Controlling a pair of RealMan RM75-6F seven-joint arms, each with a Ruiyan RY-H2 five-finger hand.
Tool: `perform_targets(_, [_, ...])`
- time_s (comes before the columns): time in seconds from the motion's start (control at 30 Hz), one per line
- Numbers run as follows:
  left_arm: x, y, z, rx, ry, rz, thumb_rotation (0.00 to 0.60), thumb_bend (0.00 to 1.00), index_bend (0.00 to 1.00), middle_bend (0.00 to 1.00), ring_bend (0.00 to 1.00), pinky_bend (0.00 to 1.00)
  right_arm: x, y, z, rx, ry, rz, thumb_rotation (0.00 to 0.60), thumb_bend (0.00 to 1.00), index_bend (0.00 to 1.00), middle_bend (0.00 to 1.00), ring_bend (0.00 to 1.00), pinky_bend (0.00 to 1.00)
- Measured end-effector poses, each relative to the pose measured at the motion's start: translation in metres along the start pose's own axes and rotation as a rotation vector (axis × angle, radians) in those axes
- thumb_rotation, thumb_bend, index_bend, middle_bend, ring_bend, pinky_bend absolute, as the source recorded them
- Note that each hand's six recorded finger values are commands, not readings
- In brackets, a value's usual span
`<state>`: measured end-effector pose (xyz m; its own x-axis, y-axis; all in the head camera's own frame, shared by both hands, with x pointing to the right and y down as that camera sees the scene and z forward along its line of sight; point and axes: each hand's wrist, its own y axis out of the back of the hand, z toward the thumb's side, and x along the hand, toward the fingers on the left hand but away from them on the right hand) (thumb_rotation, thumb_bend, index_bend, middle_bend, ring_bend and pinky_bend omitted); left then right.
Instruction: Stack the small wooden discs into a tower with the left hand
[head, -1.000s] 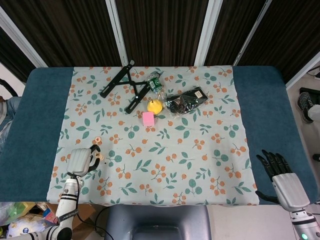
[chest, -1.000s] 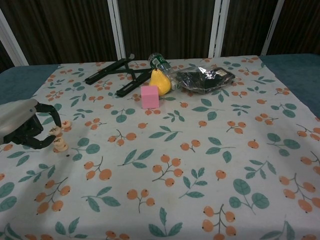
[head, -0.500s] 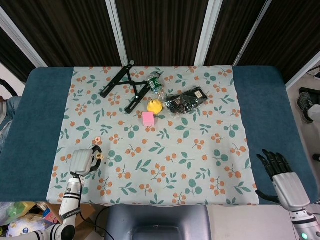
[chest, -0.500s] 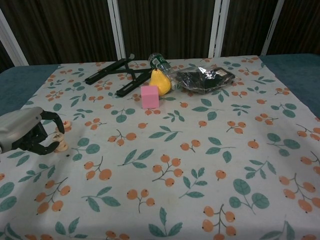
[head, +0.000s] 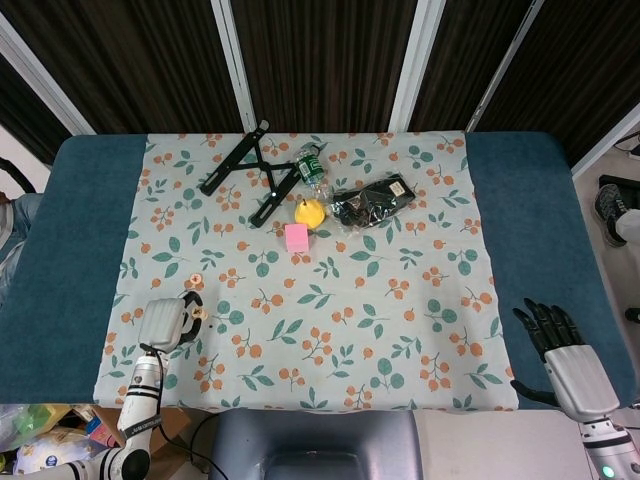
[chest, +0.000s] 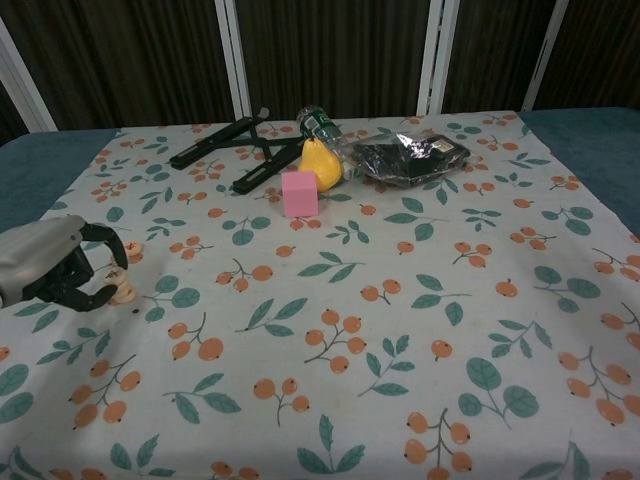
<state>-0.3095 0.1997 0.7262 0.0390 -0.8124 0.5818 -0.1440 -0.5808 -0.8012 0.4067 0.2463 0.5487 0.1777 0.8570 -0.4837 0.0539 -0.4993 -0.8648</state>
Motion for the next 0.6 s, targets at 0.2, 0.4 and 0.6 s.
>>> perform_targets(0.2, [0.0, 0.0, 0.001, 0.007, -0.003, -0.004, 0.6, 0.4, 0.39, 1.0, 1.0, 1.0, 0.0, 0.001, 0.0, -0.003, -0.001, -0.003, 0.6, 0.2, 0.0, 0.0, 0.0, 0.0])
perform_targets(0.4, [-0.002, 0.002, 0.003, 0.001, -0.015, -0.001, 0.6, 0.41, 0.38, 1.0, 1.0, 1.0, 0.0, 0.001, -0.001, -0.004, -0.001, -0.004, 0.6, 0.2, 0.0, 0.0, 0.0, 0.0])
perform_targets(0.6, [0.0, 0.025, 0.013, -0.069, -0.042, 0.061, 0.6, 0.4, 0.38, 1.0, 1.0, 1.0, 0.001, 0.002, -0.001, -0.005, -0.001, -0.005, 0.6, 0.2, 0.0, 0.0, 0.0, 0.0])
